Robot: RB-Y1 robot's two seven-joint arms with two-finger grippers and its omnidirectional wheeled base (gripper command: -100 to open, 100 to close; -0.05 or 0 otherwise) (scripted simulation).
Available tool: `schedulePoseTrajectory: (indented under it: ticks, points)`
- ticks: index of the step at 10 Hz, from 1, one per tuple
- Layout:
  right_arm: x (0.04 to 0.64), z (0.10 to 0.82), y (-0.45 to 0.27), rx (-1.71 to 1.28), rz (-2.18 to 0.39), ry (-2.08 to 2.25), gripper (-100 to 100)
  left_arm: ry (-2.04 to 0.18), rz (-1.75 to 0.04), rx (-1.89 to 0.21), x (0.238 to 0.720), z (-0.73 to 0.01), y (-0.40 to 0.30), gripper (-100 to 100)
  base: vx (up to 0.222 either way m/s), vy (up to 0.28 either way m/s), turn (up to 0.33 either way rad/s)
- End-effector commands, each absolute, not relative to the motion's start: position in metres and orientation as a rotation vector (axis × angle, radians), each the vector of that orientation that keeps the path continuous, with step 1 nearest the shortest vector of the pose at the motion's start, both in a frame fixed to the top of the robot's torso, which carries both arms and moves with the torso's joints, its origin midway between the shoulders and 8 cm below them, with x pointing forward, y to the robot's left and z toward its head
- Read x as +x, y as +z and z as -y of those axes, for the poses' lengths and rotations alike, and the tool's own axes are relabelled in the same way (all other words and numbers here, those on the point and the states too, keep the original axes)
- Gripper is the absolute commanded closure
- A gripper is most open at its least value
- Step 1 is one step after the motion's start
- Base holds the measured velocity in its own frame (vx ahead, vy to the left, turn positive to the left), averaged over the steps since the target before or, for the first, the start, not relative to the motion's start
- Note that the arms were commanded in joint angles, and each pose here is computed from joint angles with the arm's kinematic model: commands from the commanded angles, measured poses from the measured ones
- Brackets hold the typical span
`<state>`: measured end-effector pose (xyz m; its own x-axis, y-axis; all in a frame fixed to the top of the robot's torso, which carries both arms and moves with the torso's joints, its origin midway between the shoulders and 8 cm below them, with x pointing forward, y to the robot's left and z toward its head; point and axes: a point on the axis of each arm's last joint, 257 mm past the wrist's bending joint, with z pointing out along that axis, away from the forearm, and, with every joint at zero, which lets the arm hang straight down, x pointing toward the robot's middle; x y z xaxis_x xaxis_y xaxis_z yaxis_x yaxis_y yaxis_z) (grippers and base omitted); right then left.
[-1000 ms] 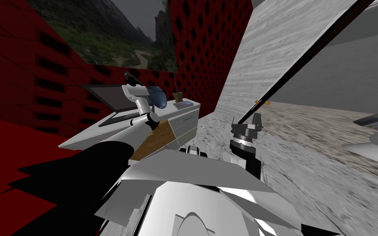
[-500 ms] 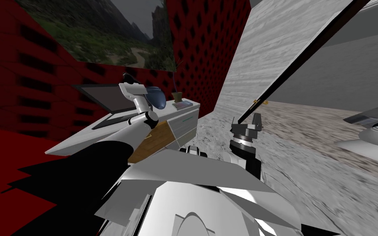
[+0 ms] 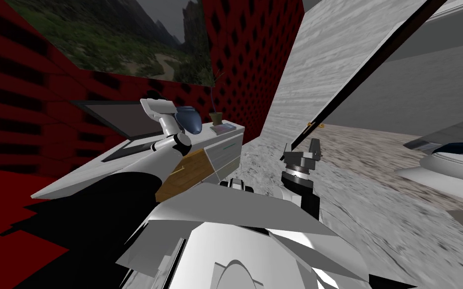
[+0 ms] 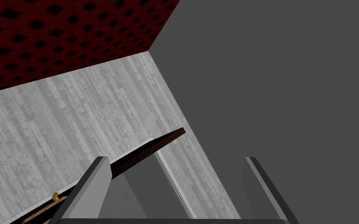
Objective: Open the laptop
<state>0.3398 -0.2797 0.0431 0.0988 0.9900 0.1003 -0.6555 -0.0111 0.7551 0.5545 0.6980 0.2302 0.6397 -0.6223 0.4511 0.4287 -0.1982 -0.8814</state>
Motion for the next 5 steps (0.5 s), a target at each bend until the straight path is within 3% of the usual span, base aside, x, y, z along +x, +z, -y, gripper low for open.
schedulePoseTrajectory:
  ticks: [1, 5]
  points:
    - [0.34, 0.28, 0.043, 0.769, -0.557, 1.414, 0, -0.932, -0.188, -1.538, 0.558, -0.697, 0.215, -100, 0.017, 0.02, -0.023]
    - [0.34, 0.28, 0.043, 0.769, -0.557, 1.414, 0, -0.89, -0.189, -1.602, 0.552, -0.708, 0.207, -100, 0.008, 0.012, -0.058]
